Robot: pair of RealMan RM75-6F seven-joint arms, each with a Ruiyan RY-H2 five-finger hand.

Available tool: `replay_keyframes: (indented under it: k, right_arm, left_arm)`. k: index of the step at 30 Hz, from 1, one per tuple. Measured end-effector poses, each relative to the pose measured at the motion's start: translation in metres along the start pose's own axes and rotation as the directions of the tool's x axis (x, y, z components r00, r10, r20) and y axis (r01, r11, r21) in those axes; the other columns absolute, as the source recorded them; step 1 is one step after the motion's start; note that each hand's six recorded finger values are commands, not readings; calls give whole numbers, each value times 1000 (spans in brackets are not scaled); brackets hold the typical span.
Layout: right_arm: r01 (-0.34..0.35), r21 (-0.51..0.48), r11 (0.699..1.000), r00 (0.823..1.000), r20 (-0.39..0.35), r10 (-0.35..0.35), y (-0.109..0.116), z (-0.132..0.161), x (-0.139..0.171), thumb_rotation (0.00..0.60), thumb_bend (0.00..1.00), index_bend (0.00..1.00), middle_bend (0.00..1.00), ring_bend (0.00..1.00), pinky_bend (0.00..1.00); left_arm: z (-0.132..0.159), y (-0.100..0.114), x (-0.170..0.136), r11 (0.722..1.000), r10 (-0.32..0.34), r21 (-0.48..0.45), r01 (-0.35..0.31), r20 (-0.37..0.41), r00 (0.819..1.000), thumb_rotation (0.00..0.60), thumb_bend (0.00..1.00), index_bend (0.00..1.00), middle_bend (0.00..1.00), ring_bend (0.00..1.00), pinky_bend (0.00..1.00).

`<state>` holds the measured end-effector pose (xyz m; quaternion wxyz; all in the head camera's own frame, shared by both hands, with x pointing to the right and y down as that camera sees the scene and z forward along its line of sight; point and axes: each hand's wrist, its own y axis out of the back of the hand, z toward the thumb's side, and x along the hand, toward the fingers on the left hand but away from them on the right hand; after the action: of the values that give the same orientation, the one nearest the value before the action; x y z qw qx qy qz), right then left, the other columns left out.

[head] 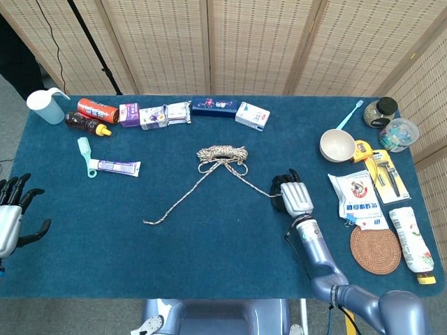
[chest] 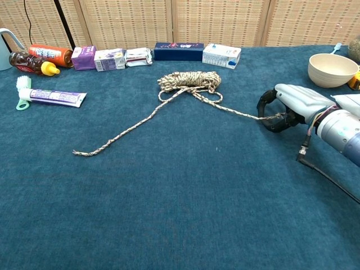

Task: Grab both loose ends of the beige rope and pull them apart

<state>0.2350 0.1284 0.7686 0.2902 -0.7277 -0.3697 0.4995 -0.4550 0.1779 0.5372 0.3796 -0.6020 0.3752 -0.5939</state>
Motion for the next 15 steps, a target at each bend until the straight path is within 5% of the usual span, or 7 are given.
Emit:
replay_keyframes:
  k: [15]
  right_arm:
    - [17, -9, 1000, 999, -37, -18, 7, 11, 12, 600, 515, 584, 310, 234, 55]
  left_arm:
    - [42, -40, 16, 991, -121, 75, 110, 176, 977, 527, 300, 380, 88, 56, 0]
